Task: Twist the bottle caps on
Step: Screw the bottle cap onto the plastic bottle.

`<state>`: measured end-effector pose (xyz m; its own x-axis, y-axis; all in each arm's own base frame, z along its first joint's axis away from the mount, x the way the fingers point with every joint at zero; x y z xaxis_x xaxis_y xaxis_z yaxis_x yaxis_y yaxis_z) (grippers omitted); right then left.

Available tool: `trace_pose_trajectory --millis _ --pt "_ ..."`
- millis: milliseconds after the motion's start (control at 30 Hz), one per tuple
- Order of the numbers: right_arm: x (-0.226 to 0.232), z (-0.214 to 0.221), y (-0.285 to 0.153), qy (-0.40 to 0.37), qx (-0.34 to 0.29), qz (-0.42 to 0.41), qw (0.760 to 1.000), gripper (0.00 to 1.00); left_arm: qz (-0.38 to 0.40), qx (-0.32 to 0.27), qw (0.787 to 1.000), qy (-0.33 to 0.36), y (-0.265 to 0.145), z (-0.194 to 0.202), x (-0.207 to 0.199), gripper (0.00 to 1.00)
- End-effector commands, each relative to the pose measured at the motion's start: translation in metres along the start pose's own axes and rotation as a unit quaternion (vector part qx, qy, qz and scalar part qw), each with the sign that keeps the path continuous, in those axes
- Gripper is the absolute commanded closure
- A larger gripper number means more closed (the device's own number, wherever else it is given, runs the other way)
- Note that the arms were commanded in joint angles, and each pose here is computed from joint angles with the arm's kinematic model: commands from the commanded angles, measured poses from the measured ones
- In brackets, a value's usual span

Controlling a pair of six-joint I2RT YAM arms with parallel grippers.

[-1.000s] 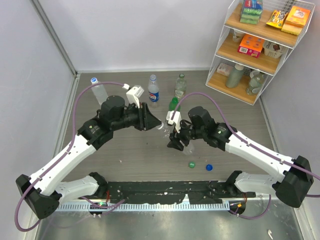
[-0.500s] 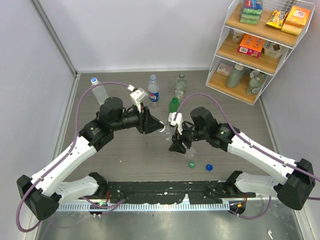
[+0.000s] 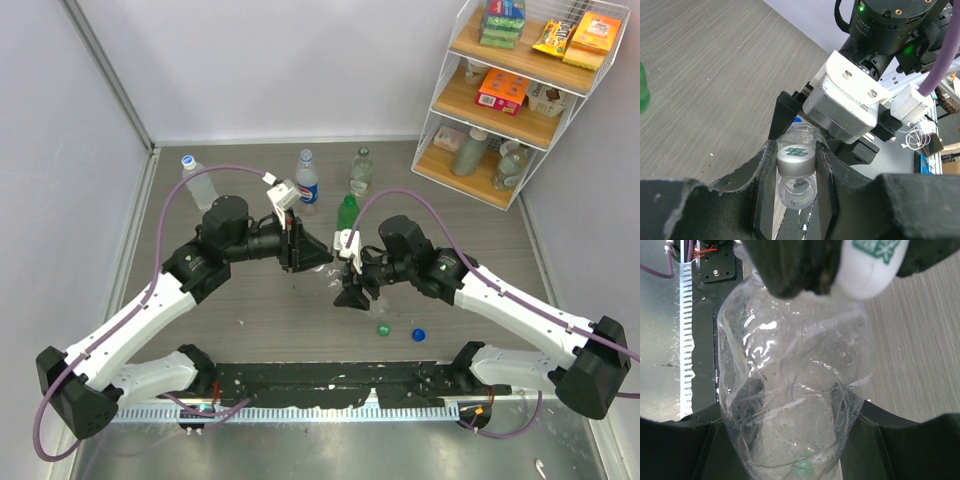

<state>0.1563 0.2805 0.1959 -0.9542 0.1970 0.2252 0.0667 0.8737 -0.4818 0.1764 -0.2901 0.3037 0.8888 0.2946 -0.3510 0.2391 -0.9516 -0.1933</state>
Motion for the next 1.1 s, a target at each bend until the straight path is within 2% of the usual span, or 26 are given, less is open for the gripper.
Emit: trace_pose_trajectory --millis 0,400,933,1067 --pt "-0.012 -0.063 -0.011 -0.063 -0.093 0.042 0.993 0.99 0.002 0.007 1.0 -0.009 -0.009 0.006 -0.01 0.9" --pt "-0.018 -0.059 -0.014 -0.04 -0.088 0.066 0.993 0.99 -0.067 -0.039 0.996 -0.033 -0.029 -0.005 -0.004 0.89" --pt "-0.019 -0.067 -0.015 -0.012 -0.099 0.071 0.992 0.99 -0.063 -0.052 0.994 -0.068 -0.033 -0.003 -0.009 0.86" --pt "-0.017 -0.069 -0.014 -0.002 -0.104 0.068 0.992 0.99 -0.091 -0.058 0.991 -0.076 -0.037 0.001 -0.002 0.89"
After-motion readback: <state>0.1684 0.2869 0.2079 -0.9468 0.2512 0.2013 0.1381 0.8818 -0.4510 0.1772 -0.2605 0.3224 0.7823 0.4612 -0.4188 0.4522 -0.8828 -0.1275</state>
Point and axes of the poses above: each gripper's point midway between its finger pads, its own y axis out along the fingers, its own x axis along the line the jaws close on, z = x × y, the point moved 1 cm from there along -y, back along the fingers, and after that the axes turned 9 degrees about y, right-handed, at the moved point
